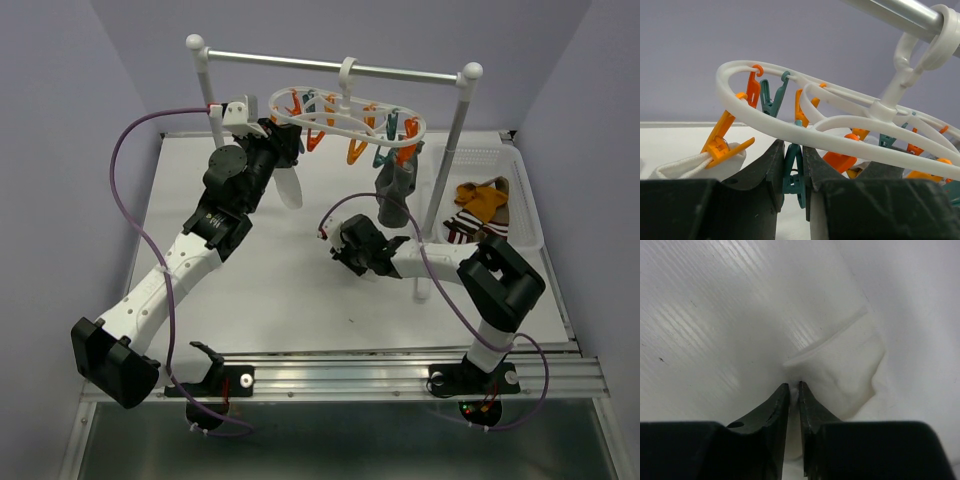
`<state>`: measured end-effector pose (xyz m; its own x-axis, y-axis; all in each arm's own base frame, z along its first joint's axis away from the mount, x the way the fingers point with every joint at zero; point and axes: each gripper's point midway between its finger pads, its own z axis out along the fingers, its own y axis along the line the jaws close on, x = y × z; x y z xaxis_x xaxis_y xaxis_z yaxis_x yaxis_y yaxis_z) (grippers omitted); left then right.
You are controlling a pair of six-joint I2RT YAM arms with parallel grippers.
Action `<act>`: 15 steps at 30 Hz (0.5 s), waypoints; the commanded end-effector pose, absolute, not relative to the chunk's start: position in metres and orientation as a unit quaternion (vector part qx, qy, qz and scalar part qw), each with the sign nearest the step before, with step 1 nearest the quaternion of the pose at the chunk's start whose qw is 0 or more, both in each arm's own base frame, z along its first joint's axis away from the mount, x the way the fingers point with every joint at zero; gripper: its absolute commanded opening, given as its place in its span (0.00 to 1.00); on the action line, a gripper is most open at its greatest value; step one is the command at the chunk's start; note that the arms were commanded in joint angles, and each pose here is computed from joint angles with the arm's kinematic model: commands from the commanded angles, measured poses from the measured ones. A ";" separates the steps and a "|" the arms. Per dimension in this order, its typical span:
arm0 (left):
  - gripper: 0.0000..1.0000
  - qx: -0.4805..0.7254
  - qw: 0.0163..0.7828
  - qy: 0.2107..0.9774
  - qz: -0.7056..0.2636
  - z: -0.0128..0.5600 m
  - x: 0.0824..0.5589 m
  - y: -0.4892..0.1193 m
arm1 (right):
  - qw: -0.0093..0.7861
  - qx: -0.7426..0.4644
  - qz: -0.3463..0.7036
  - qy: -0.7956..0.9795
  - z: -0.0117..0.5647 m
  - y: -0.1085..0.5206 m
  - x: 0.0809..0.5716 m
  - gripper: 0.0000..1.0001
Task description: Clip the socks to the hanger
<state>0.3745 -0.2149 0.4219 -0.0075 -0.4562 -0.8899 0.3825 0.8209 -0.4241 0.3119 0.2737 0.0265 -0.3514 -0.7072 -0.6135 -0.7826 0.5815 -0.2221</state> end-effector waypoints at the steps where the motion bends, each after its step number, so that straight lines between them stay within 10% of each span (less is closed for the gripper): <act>1: 0.00 -0.038 0.732 0.603 -0.316 0.453 0.369 -0.210 | 0.348 -0.458 0.060 0.816 0.029 0.272 0.314 0.17; 15: 0.00 -0.042 0.726 0.602 -0.330 0.452 0.367 -0.212 | 0.506 -0.466 0.252 0.681 0.184 0.332 0.291 0.01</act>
